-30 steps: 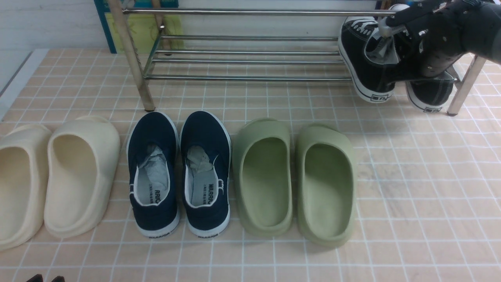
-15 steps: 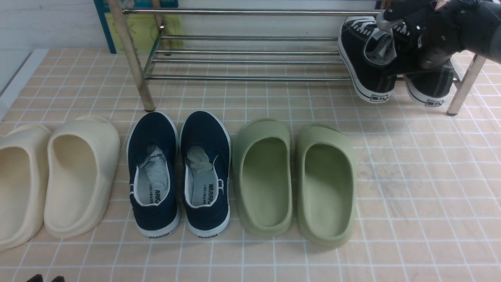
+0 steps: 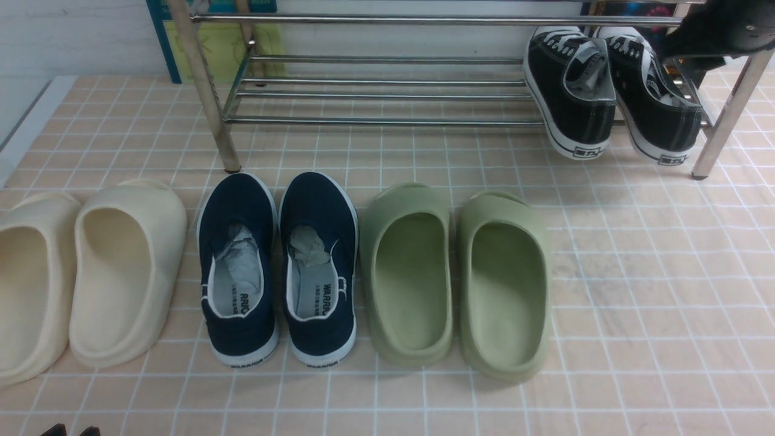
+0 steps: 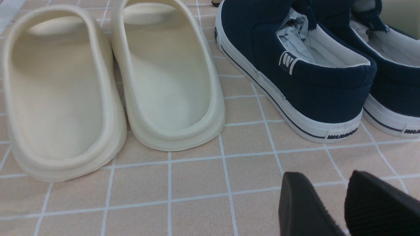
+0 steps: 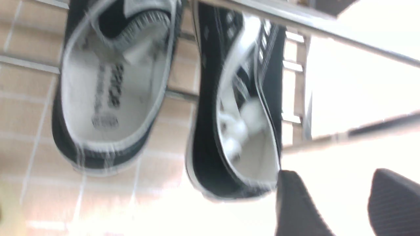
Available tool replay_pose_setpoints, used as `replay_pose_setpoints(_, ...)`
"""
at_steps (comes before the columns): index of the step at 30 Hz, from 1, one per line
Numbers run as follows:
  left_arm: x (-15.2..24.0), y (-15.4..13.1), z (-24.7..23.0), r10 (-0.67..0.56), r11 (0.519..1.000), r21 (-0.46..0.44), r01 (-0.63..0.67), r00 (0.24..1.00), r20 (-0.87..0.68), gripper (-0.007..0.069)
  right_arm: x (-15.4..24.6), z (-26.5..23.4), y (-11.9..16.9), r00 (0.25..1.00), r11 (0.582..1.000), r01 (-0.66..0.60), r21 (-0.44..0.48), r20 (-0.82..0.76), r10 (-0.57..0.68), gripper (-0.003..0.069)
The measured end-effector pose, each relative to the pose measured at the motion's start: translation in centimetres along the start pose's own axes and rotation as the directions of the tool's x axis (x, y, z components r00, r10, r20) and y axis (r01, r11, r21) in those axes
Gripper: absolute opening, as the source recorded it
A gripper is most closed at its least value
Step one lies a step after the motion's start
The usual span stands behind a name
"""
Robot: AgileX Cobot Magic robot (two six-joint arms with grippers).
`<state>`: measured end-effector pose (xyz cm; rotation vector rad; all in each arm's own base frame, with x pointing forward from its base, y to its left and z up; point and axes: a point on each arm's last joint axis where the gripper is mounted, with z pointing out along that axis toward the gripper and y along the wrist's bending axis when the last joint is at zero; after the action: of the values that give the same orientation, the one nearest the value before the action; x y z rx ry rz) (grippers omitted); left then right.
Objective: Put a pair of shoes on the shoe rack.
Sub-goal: Use the right arm to put a shoe into the shoe rack
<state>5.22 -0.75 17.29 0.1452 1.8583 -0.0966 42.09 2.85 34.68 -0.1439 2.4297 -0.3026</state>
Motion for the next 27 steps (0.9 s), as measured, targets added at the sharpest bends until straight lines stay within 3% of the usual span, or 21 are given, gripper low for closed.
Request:
replay_pose_setpoints(1,0.0,0.0,0.0,0.000,1.000,0.000,0.000,1.000,0.000,0.0239,0.1,0.0,-0.1,1.000,1.000,0.001,-0.001,-0.006,-0.001,0.0256)
replay_pose_setpoints(3,0.0,0.0,0.0,0.000,1.000,0.000,0.000,1.000,0.000,0.0239,1.7,1.0,-0.8,0.996,1.000,-0.004,-0.026,-0.089,0.001,0.0129)
replay_pose_setpoints(7,0.0,0.0,0.0,0.000,1.000,0.000,0.000,1.000,0.000,0.0239,6.4,4.7,-2.2,0.958,0.989,-0.124,-0.078,-0.270,0.099,-0.0010)
replay_pose_setpoints(12,0.0,0.0,0.0,0.000,1.000,0.000,0.000,1.000,0.000,0.0239,9.6,7.8,-2.4,0.925,0.957,-0.259,-0.128,-0.317,0.208,-0.0018)
replay_pose_setpoints(21,0.0,0.0,0.0,0.000,1.000,0.000,0.000,1.000,0.000,0.0239,7.1,8.5,-1.6,0.948,0.925,-0.318,-0.209,-0.052,0.314,-0.0018)
replay_pose_setpoints(27,0.0,0.0,0.0,0.000,1.000,0.000,0.000,1.000,0.000,0.0239,6.7,8.3,-1.4,0.926,0.895,-0.374,-0.241,-0.041,0.376,-0.0018)
